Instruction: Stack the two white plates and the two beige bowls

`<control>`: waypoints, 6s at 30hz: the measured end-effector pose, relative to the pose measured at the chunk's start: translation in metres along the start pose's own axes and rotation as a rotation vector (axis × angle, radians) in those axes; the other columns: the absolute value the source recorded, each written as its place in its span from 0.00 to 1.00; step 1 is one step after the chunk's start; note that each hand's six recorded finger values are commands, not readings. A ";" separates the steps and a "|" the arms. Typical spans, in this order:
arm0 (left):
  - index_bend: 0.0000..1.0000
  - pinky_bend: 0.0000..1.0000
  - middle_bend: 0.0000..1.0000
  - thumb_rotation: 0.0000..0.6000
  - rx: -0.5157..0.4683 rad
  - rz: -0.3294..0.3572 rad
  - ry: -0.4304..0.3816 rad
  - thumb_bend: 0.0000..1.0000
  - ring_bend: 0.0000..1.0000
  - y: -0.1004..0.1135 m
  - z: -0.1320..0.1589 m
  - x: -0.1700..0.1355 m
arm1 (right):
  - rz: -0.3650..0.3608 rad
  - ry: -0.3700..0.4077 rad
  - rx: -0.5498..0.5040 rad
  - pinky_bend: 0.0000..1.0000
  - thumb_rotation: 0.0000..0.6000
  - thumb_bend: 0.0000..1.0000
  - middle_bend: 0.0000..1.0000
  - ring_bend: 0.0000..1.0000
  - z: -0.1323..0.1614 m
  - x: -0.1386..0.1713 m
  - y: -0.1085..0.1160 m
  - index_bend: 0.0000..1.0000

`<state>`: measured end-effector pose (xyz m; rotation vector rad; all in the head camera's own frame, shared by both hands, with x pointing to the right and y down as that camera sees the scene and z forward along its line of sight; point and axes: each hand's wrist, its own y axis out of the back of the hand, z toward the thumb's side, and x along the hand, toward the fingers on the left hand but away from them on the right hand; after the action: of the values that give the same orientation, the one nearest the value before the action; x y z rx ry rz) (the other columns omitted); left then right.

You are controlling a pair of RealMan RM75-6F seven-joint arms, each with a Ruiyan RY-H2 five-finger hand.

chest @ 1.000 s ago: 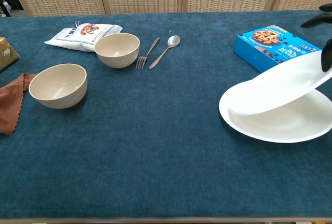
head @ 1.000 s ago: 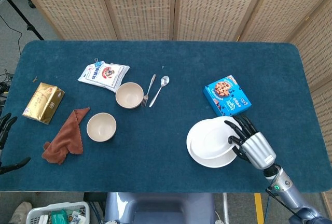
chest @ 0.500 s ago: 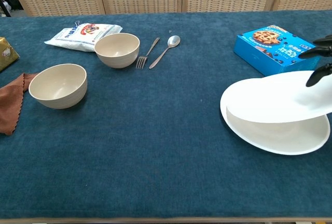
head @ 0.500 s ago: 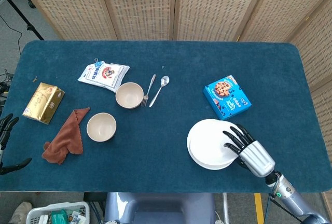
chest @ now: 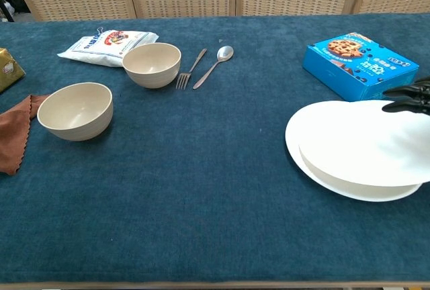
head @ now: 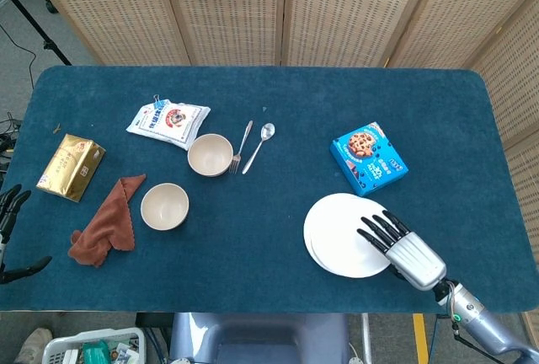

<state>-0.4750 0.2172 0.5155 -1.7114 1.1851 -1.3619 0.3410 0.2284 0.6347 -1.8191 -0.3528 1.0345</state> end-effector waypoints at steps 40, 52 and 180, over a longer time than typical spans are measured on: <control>0.00 0.00 0.00 1.00 0.006 -0.017 -0.006 0.06 0.00 -0.005 0.003 0.002 | 0.117 -0.029 0.130 0.05 1.00 0.00 0.04 0.01 -0.030 0.039 0.010 0.12; 0.00 0.00 0.00 1.00 0.005 -0.013 0.001 0.06 0.00 -0.004 0.001 0.002 | 0.108 -0.005 0.150 0.05 1.00 0.00 0.04 0.01 -0.019 0.021 -0.002 0.15; 0.24 0.00 0.00 1.00 0.142 -0.356 -0.132 0.26 0.00 -0.163 0.215 0.232 | -0.517 -0.594 -0.201 0.00 1.00 0.00 0.00 0.00 -0.062 0.090 0.112 0.00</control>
<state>-0.2132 0.0561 0.6948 -1.9377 0.7152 -1.4711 0.4206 0.1935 0.5049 -1.4296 -1.2517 1.1671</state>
